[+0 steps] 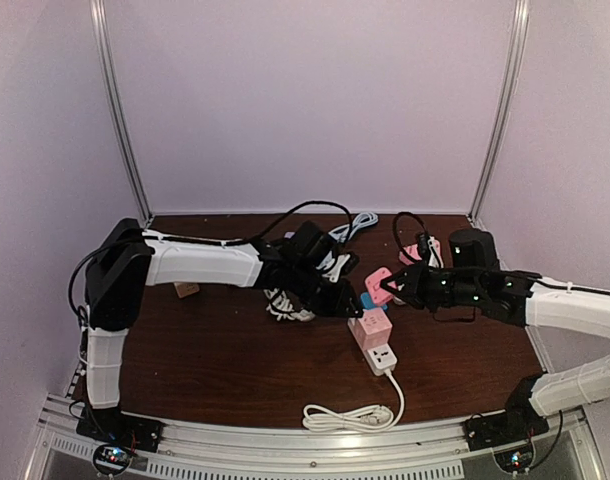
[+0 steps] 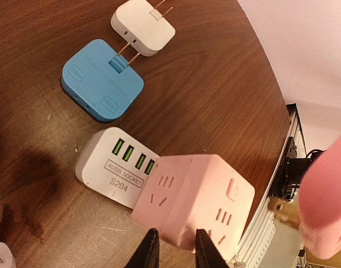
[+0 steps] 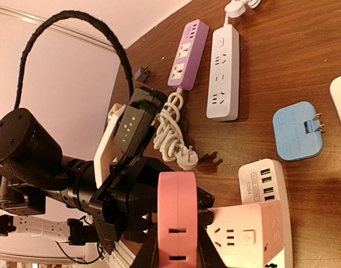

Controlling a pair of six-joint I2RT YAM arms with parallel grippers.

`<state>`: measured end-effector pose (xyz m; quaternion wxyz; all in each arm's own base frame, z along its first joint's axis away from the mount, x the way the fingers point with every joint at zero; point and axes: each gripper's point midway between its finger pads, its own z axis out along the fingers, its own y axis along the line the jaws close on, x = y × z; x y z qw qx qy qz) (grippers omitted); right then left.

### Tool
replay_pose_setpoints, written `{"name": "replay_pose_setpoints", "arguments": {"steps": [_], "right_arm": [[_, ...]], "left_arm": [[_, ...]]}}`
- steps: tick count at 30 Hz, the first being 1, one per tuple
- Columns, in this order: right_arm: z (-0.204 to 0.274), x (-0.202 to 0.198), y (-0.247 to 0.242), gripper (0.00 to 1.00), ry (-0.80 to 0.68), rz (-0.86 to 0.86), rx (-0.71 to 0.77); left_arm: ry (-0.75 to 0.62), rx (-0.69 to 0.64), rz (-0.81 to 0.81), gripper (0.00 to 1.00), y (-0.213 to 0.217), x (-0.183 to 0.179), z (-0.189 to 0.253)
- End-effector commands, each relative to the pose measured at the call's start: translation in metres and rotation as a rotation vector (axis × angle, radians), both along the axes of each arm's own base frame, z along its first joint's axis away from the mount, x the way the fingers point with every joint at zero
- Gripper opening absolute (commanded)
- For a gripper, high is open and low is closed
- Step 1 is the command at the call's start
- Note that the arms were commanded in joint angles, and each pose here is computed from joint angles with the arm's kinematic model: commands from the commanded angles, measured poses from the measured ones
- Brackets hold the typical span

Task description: Pull the plug off the socket

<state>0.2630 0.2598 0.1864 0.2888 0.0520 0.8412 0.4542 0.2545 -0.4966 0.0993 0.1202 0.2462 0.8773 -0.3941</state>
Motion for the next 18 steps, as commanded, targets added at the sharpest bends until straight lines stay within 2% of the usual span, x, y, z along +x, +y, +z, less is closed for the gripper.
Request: {"name": "replay_pose_setpoints", "arguments": {"steps": [1, 8, 13, 18], "right_arm": [[-0.002, 0.014, -0.032, 0.01, -0.016, -0.116, -0.219], [-0.024, 0.022, -0.088, 0.0, 0.035, -0.276, -0.474], [-0.053, 0.02, -0.128, 0.01, 0.101, -0.372, -0.667], [-0.074, 0.022, -0.146, 0.04, 0.127, -0.408, -0.797]], "left_arm": [[-0.017, 0.042, -0.007, 0.22, -0.001, 0.003, -0.004], [-0.107, -0.063, -0.013, 0.25, -0.02, 0.017, 0.061], [-0.143, -0.074, -0.003, 0.26, -0.018, 0.02, 0.076], [-0.173, -0.067, 0.004, 0.26, -0.006, 0.022, 0.083]]}}
